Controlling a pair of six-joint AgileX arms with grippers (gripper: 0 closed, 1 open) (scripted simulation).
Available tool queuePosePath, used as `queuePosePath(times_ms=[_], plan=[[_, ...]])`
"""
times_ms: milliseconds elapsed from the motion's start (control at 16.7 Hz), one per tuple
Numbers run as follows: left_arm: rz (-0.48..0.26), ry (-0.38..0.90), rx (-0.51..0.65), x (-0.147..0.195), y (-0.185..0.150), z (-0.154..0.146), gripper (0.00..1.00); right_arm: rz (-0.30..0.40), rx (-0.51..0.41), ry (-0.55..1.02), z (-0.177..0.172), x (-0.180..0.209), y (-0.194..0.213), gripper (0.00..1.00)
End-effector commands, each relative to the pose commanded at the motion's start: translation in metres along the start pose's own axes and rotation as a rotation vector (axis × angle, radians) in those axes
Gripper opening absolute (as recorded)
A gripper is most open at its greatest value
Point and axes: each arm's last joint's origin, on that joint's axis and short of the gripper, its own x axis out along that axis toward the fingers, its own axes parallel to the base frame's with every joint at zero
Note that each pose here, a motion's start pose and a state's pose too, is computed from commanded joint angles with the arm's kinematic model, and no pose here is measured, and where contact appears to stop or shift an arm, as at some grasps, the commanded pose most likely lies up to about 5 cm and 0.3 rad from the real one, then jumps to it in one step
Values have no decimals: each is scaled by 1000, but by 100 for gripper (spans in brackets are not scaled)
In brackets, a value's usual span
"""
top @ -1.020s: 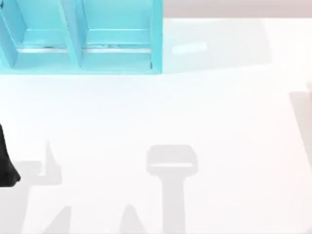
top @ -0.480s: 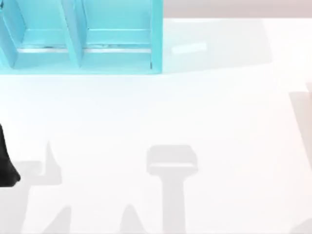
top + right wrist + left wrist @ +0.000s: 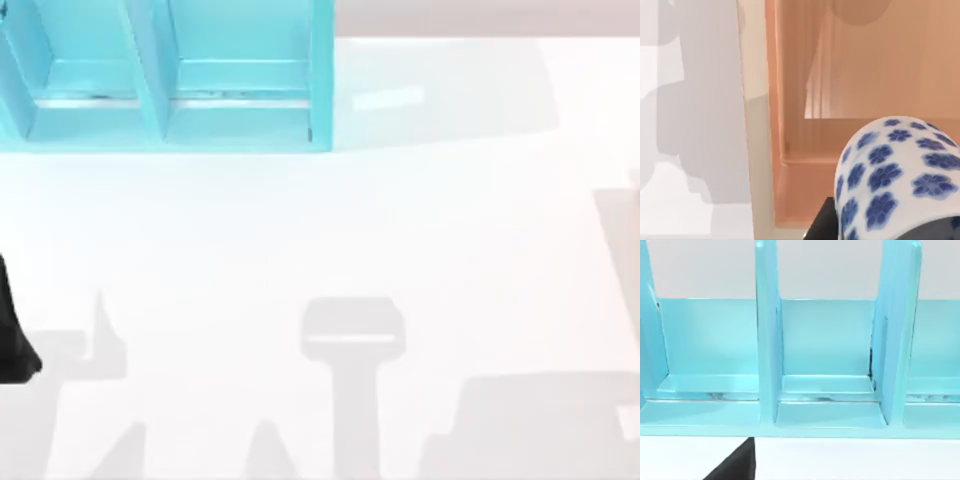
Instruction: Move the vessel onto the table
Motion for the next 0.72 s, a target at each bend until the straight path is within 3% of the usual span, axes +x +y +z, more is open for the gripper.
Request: queuePosePath(times_ms=[420, 720], plan=[[0, 0, 0, 0, 0, 0, 100, 1, 5, 2, 1, -6, 7, 0], [0, 0, 0, 0, 0, 0, 100, 3, 3, 55, 58, -13, 53, 0]])
